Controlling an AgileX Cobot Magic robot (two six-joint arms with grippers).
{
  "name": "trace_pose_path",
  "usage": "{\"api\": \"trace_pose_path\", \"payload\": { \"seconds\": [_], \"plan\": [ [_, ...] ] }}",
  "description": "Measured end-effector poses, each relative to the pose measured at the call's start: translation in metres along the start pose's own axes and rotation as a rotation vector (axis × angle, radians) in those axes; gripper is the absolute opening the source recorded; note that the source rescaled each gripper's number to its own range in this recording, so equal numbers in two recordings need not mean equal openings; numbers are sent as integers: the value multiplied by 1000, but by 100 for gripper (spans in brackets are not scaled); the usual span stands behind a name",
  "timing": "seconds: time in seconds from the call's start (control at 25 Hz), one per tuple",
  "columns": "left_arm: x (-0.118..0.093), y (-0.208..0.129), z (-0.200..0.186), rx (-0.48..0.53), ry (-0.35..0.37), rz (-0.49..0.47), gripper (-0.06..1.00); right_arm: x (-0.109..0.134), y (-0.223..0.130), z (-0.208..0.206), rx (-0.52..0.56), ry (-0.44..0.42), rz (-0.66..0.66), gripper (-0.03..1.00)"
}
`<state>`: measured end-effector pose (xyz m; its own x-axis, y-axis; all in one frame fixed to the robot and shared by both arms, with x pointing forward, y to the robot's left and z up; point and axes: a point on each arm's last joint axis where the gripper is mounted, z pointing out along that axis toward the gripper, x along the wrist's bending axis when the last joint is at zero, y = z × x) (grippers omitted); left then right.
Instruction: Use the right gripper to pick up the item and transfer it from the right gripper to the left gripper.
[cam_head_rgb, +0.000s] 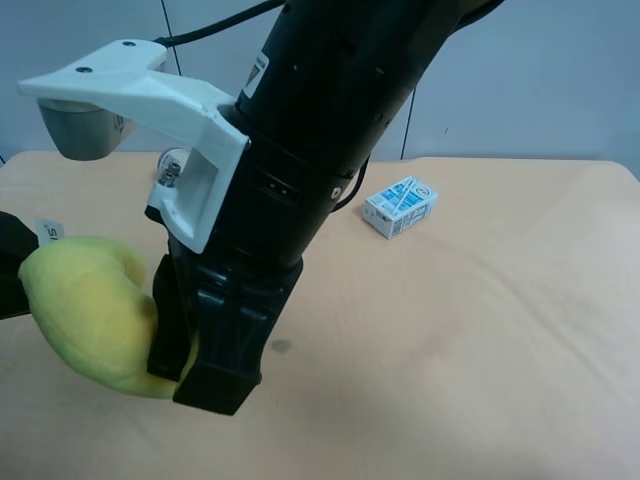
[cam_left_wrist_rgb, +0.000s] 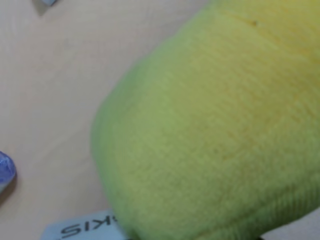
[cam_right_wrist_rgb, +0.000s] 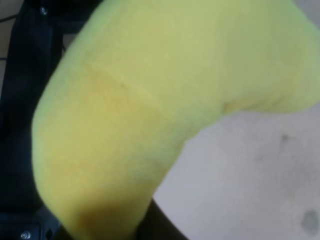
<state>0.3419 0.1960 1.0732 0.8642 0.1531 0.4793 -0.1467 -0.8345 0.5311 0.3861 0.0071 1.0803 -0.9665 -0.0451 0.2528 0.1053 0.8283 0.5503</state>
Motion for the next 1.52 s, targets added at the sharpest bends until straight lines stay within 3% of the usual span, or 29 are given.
{"api": "trace_pose_path", "payload": {
  "seconds": [0.08,0.16,0.24,0.32,0.4,0.48,0.8,1.0,1.2,1.36,1.52],
  "plan": [
    [0,0,0,0,0,0,1,0,0,0,-1,-1,5,0],
    [0,0,0,0,0,0,1,0,0,0,2,-5,23,10],
    [0,0,0,-3,4,0,1,-1,-1,0,9,-16,36,34],
    [0,1,0,-6,3,-3,1,-4,-1,0,6,-39,46,71],
    [0,1,0,-9,0,-7,1,-5,-1,0,7,-59,61,89],
    [0,1,0,-9,0,-8,1,-6,-2,0,15,-69,66,96],
    [0,1,0,-10,0,-8,1,7,1,-29,72,-87,73,100],
    [0,1,0,-10,0,-8,0,16,-5,-61,87,-225,115,100],
    [0,1,0,-10,0,-8,0,36,-13,-102,10,-354,173,100],
    [0,1,0,-11,1,-8,0,56,-32,-121,-44,-378,237,100],
    [0,1,0,-11,1,-8,0,71,-70,-118,-10,-367,275,100]
  ]
}}
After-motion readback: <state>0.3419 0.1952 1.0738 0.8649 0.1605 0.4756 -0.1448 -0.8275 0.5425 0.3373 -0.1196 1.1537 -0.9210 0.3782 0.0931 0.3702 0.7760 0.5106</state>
